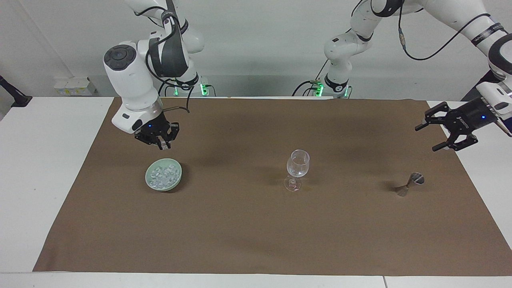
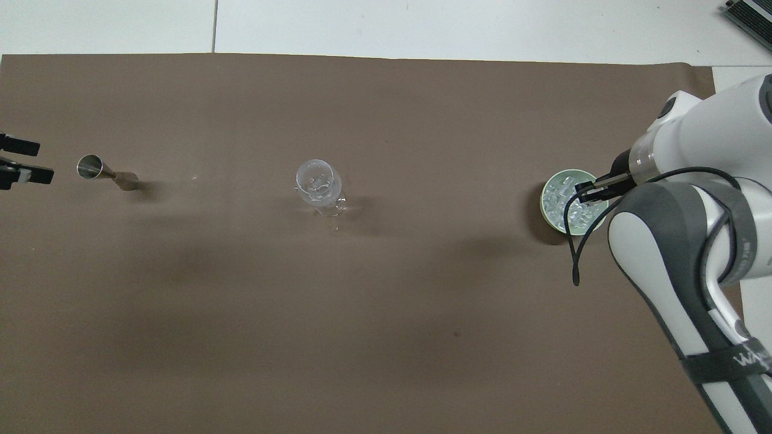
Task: Pour wine and add ice with both arms
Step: 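Lift the silver cup with the right gripper while the left gripper withdraws, then carry the silver ice cup over the clear glass with the right gripper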
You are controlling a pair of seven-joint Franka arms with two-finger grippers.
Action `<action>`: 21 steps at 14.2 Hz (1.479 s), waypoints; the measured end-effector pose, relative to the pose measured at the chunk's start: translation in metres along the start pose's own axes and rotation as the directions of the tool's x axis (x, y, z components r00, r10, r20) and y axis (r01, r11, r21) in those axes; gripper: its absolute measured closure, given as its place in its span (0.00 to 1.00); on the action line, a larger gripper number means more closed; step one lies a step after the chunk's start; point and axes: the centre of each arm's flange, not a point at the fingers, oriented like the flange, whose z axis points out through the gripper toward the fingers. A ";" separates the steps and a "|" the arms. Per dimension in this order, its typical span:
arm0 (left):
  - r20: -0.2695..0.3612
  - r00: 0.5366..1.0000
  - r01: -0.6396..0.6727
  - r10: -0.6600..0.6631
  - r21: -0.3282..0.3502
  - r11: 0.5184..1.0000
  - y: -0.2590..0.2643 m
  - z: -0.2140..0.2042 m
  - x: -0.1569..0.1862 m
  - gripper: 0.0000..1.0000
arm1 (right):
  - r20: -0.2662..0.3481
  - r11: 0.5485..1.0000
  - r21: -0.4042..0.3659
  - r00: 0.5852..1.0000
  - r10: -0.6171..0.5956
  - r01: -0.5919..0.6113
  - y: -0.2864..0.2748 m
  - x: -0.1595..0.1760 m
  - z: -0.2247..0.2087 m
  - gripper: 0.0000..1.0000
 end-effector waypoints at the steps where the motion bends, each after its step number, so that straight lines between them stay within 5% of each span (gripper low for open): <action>1: 0.042 0.996 0.078 -0.080 0.045 0.996 0.022 0.004 0.013 0.09 | 0.000 1.000 0.001 1.000 0.015 -0.015 -0.010 0.000 -0.010 0.78; 5: 0.115 0.949 0.256 -0.292 0.253 0.933 0.077 0.013 0.039 0.02 | -0.013 0.997 0.009 0.997 0.071 -0.071 -0.064 0.003 -0.025 0.78; 11: -0.024 0.831 0.516 -0.555 0.404 0.755 0.142 -0.003 0.048 0.00 | -0.020 0.986 0.040 0.987 0.161 -0.160 -0.140 0.013 -0.028 0.78; 21: -0.005 0.883 0.415 -0.470 0.478 0.774 0.151 -0.021 0.036 0.00 | -0.068 0.948 0.162 0.956 0.287 -0.273 -0.251 0.036 -0.022 0.78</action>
